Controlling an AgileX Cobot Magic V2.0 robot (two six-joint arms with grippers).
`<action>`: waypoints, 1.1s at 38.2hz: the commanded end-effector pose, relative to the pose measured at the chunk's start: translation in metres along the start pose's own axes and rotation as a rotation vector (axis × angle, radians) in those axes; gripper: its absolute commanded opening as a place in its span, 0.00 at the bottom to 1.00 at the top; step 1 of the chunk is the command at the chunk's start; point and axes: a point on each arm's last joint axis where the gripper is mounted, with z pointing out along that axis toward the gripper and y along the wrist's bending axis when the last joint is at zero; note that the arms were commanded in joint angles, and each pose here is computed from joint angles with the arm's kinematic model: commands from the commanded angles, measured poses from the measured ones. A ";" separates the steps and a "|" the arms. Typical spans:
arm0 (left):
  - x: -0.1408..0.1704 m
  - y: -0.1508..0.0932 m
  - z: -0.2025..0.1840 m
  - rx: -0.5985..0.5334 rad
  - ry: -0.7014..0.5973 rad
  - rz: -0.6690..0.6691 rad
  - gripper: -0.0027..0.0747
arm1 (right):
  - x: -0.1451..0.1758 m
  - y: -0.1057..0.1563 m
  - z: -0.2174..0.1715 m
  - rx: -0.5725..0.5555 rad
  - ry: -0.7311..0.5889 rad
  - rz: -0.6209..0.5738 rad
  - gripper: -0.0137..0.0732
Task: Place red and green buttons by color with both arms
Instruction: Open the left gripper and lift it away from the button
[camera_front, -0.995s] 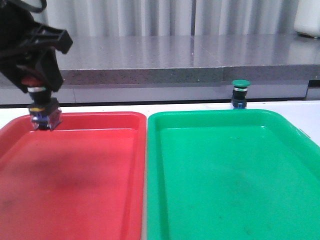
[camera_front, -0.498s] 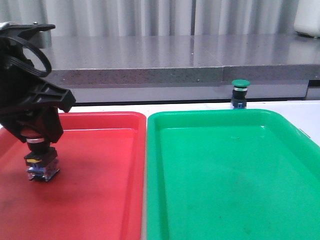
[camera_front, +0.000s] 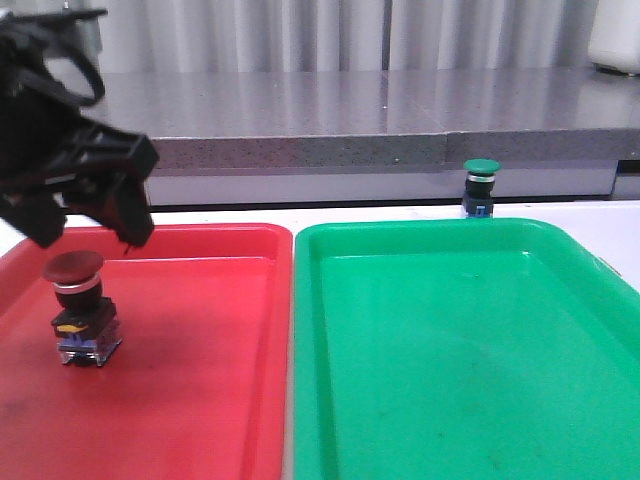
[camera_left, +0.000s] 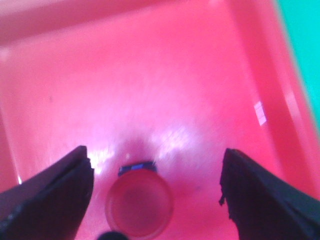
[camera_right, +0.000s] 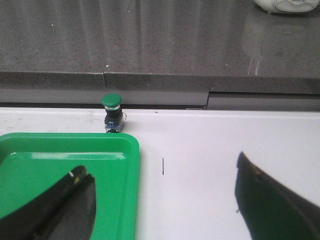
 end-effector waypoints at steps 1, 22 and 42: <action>-0.023 0.000 -0.048 0.011 -0.180 0.012 0.69 | -0.018 0.000 -0.002 0.003 -0.103 -0.005 0.84; 0.078 0.065 -0.161 -0.185 -0.535 -0.217 0.01 | -0.018 0.000 -0.002 0.003 -0.103 -0.005 0.84; 0.166 0.053 -0.175 -0.159 -0.820 -0.191 0.01 | -0.018 0.000 -0.002 0.003 -0.103 -0.005 0.84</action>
